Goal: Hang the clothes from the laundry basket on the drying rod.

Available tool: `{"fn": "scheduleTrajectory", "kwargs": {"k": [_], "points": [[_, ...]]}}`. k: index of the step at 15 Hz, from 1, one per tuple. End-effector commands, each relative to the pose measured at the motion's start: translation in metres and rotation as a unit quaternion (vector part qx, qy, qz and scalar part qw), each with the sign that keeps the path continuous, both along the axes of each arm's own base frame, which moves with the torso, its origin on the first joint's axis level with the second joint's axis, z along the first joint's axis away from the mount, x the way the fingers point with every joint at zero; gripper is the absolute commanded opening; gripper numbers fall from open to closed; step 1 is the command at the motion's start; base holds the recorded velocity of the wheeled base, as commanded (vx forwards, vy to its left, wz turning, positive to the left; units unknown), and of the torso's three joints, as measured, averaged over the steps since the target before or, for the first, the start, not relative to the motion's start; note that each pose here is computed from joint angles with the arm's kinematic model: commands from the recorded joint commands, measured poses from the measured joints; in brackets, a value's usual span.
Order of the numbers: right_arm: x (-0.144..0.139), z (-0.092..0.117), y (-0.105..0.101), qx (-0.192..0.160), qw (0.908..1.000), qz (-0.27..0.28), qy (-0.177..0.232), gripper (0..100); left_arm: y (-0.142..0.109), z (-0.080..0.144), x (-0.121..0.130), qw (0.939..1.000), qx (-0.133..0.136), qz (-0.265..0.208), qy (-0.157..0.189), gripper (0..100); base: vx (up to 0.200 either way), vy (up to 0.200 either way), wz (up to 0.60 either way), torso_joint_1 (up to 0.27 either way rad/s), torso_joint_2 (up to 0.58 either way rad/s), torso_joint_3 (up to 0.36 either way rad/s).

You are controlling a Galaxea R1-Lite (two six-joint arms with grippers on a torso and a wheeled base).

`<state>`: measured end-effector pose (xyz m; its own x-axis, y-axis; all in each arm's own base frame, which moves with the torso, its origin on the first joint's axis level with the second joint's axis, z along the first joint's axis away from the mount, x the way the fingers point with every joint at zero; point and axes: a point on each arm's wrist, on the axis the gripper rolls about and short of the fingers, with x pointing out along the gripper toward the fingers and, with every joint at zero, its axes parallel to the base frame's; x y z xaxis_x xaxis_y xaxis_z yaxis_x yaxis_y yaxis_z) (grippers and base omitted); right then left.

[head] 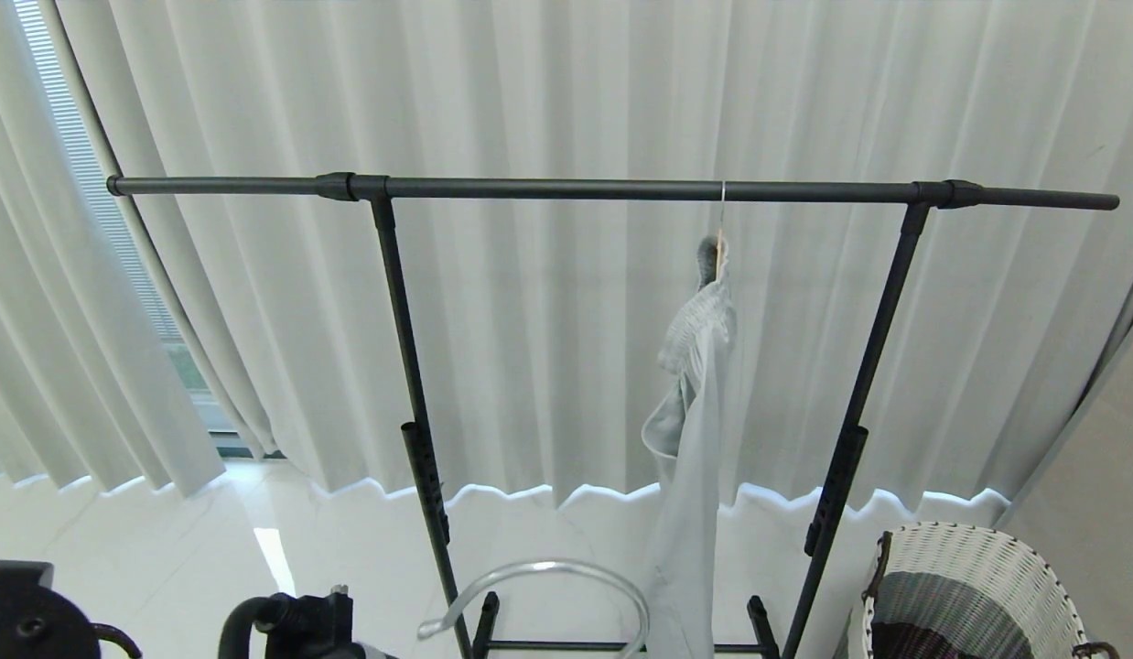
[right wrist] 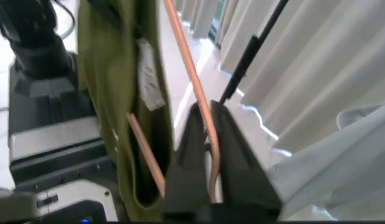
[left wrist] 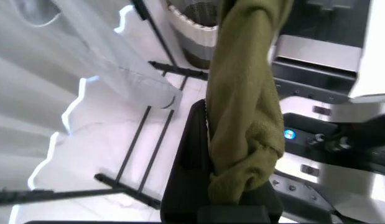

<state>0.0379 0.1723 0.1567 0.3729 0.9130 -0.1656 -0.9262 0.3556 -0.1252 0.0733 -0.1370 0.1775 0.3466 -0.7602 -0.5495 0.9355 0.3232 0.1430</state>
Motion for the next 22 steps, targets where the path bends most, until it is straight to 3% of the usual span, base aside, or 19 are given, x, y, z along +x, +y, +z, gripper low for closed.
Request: {"fn": "scheduleTrajectory", "kwargs": {"k": [1, 6, 10, 11, 16, 22], "points": [[0.000, -0.001, 0.000, -0.004, 1.0000, 0.000, -0.001, 100, 0.002, -0.002, 0.004, 0.9998, 0.001, 0.020, -0.006, 0, 0.000, 0.000, 0.00, 0.000, 0.00, 0.000], [0.015, 0.000, 0.006, -0.006, 0.9986, -0.052, 0.007, 100, 0.008, -0.013, 0.007, 0.9937, 0.005, 0.098, -0.054, 0, 0.000, 0.000, 0.00, 0.000, 0.00, 0.000], [0.037, -0.005, 0.000, 0.012, 0.9900, -0.125, 0.064, 100, 0.009, -0.011, 0.011, 0.9792, 0.015, 0.177, -0.098, 0, 0.000, 0.000, 0.00, 0.000, 0.00, 0.000], [0.040, -0.009, 0.001, 0.007, 0.9872, -0.136, 0.083, 100, 0.008, -0.005, 0.012, 0.9759, 0.005, 0.190, -0.107, 0, 0.000, 0.000, 0.00, 0.000, 0.00, 0.000], [0.052, -0.027, 0.024, -0.017, 0.9789, -0.154, 0.133, 100, 0.010, 0.015, 0.017, 0.9688, -0.033, 0.212, -0.124, 0, 0.000, 0.000, 0.00, 0.000, 0.00, 0.000], [0.071, -0.040, 0.068, -0.035, 0.9752, -0.160, 0.149, 100, 0.008, 0.027, 0.017, 0.9676, -0.057, 0.209, -0.130, 0, 0.000, 0.000, 0.00, 0.000, 0.00, 0.000]]}}
